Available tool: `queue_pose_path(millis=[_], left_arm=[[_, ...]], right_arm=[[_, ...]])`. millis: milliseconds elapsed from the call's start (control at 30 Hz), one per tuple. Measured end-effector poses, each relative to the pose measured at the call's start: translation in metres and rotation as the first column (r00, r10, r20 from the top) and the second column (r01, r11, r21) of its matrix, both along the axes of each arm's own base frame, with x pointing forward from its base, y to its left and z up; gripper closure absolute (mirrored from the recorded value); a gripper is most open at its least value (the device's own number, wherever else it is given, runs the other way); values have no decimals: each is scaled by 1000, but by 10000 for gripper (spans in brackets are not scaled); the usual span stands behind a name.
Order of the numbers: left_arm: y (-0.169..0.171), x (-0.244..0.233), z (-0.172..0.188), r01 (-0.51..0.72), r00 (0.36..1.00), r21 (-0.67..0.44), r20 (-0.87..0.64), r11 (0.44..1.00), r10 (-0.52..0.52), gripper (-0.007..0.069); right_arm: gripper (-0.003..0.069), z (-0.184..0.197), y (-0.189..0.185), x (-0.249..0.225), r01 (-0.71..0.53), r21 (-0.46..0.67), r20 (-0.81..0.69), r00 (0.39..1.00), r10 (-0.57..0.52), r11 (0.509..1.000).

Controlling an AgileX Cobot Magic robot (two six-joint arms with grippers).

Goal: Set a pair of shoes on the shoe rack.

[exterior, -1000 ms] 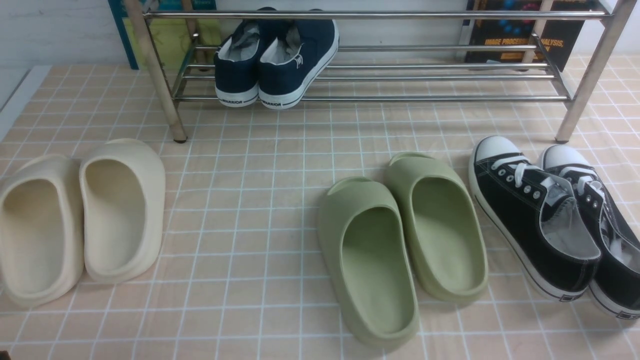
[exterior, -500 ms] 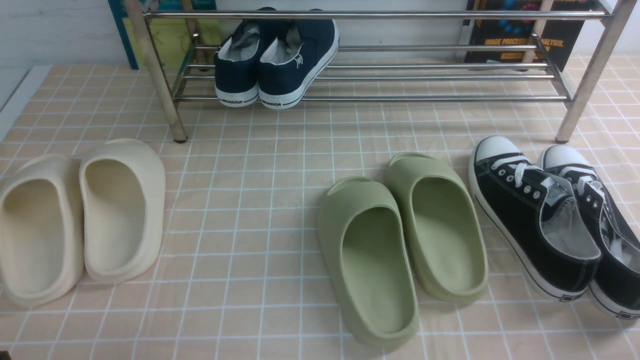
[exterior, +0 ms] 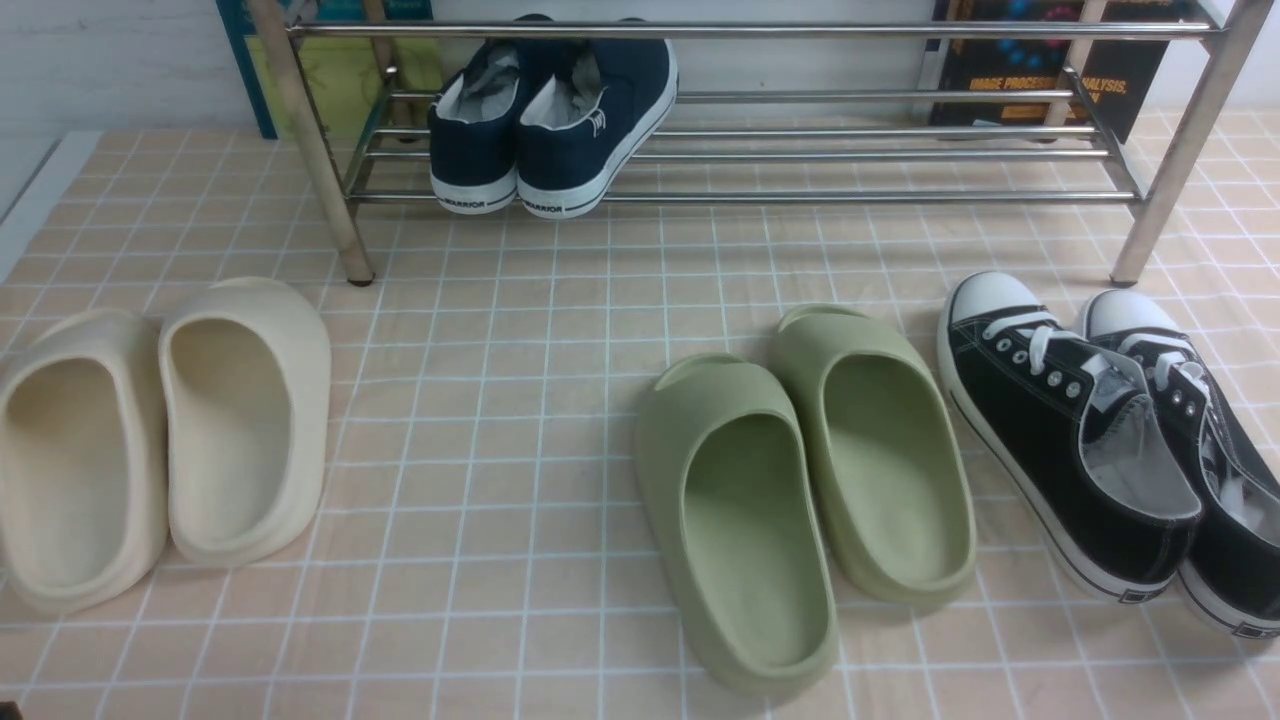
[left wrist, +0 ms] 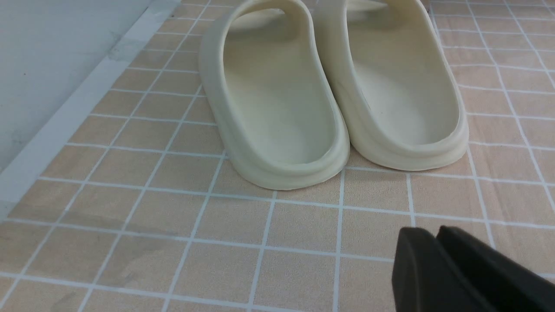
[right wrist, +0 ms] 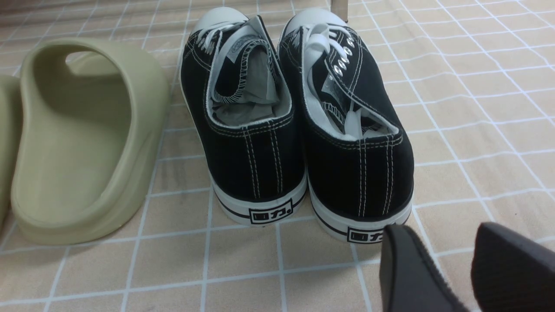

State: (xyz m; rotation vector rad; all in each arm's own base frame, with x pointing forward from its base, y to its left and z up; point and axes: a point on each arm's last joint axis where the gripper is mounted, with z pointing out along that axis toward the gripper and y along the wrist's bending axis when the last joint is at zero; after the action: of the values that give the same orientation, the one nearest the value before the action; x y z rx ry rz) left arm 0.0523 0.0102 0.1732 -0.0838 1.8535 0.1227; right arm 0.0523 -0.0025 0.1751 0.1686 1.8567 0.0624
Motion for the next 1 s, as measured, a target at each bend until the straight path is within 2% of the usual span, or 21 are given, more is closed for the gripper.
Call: queue_pose_path(millis=[167, 667, 1000], left_arm=[[0, 0, 0, 0, 1000, 1, 0, 1000, 0, 536], [3, 0, 0, -9, 1000, 95, -11, 995, 10, 521], [3, 0, 0, -9, 1000, 100, -11, 995, 10, 512]], right_arm=[[420, 0, 0, 0, 0, 0, 0, 1000, 0, 1000], [420, 0, 0, 0, 0, 1, 0, 1000, 0, 1000], [420, 0, 0, 0, 0, 1, 0, 1000, 0, 1000]])
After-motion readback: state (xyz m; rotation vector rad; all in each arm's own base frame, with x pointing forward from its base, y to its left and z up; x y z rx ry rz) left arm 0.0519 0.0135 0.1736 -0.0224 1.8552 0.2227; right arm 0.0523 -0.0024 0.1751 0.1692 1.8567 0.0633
